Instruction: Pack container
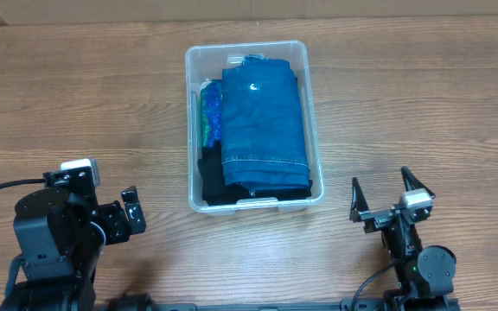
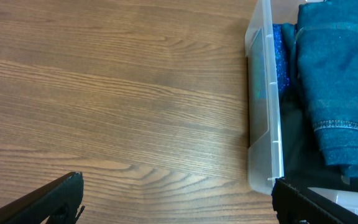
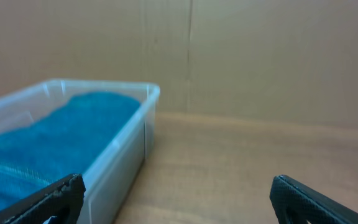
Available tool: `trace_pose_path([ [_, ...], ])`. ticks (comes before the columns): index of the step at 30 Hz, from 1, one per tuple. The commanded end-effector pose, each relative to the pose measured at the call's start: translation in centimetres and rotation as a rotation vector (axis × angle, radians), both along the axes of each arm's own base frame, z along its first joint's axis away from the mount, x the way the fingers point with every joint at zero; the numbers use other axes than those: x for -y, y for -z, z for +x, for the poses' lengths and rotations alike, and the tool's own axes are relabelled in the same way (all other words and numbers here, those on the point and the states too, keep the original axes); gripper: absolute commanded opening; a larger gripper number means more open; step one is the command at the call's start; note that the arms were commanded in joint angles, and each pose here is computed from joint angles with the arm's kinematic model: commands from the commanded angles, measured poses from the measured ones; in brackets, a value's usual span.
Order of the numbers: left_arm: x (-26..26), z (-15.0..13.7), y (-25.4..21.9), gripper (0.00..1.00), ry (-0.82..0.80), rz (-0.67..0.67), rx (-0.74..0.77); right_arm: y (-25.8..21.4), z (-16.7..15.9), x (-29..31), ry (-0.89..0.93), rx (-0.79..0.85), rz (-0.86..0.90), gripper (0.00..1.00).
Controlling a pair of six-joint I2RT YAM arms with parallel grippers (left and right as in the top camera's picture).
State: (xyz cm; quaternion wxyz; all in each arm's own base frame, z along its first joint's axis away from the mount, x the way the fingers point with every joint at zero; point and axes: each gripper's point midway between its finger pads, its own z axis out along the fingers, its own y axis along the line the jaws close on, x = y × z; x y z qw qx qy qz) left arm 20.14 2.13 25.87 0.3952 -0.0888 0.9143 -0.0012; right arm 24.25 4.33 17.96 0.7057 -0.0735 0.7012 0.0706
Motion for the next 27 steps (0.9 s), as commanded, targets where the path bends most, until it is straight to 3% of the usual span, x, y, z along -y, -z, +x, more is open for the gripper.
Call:
trace_pose_path([
  [1, 0.08, 0.05, 0.12, 1.0, -0.006, -0.013, -0.002, 0.93, 0.0, 0.03, 0.004, -0.02, -0.037, 1.0],
  [27, 0.08, 0.03, 0.1, 1.0, -0.006, -0.013, -0.001, 0.9, 0.0, 0.02, 0.004, -0.022, -0.023, 1.0],
])
